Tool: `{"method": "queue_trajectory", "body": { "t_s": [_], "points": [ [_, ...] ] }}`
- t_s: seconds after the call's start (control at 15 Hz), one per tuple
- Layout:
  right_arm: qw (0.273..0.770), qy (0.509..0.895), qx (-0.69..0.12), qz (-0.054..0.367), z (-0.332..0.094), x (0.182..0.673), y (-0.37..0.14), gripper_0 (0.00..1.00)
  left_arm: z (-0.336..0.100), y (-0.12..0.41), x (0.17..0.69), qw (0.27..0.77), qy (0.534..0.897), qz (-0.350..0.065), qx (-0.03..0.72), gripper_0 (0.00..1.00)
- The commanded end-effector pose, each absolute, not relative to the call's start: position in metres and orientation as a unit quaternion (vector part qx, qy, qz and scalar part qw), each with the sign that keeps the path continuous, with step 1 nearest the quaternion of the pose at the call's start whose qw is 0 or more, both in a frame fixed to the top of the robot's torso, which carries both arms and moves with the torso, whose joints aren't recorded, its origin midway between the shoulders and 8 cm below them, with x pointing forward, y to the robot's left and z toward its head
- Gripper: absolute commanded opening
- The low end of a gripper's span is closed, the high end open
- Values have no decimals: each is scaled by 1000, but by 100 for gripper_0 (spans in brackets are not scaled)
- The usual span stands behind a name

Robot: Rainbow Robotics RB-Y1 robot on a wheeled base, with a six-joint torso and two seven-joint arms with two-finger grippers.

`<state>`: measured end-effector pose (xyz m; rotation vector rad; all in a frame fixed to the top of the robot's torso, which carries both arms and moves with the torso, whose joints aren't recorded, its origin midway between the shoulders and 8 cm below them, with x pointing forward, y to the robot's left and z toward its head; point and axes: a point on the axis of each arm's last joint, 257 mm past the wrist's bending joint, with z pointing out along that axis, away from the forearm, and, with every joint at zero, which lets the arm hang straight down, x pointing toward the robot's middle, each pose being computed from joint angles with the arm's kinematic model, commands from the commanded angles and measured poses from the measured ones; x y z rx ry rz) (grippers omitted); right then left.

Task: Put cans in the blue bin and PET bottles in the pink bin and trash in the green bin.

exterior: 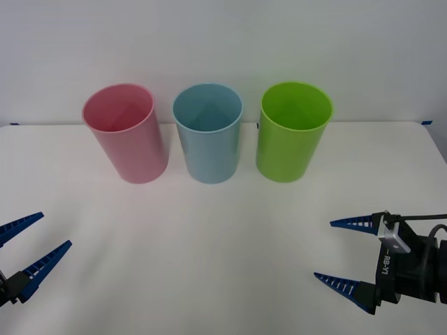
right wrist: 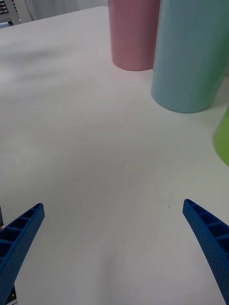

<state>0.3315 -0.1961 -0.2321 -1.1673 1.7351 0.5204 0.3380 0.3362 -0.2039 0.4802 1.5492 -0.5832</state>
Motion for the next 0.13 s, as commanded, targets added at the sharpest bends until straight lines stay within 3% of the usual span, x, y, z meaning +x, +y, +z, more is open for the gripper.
{"method": "queue_trajectory", "body": {
  "t_s": [0.07, 0.13],
  "points": [
    [473, 709, -477, 213, -232, 331, -196, 100, -204, 336, 338, 651, 682, -257, 211, 100],
    [473, 709, -477, 213, -232, 331, -196, 100, -204, 336, 338, 651, 682, -257, 211, 100]
  ]
}}
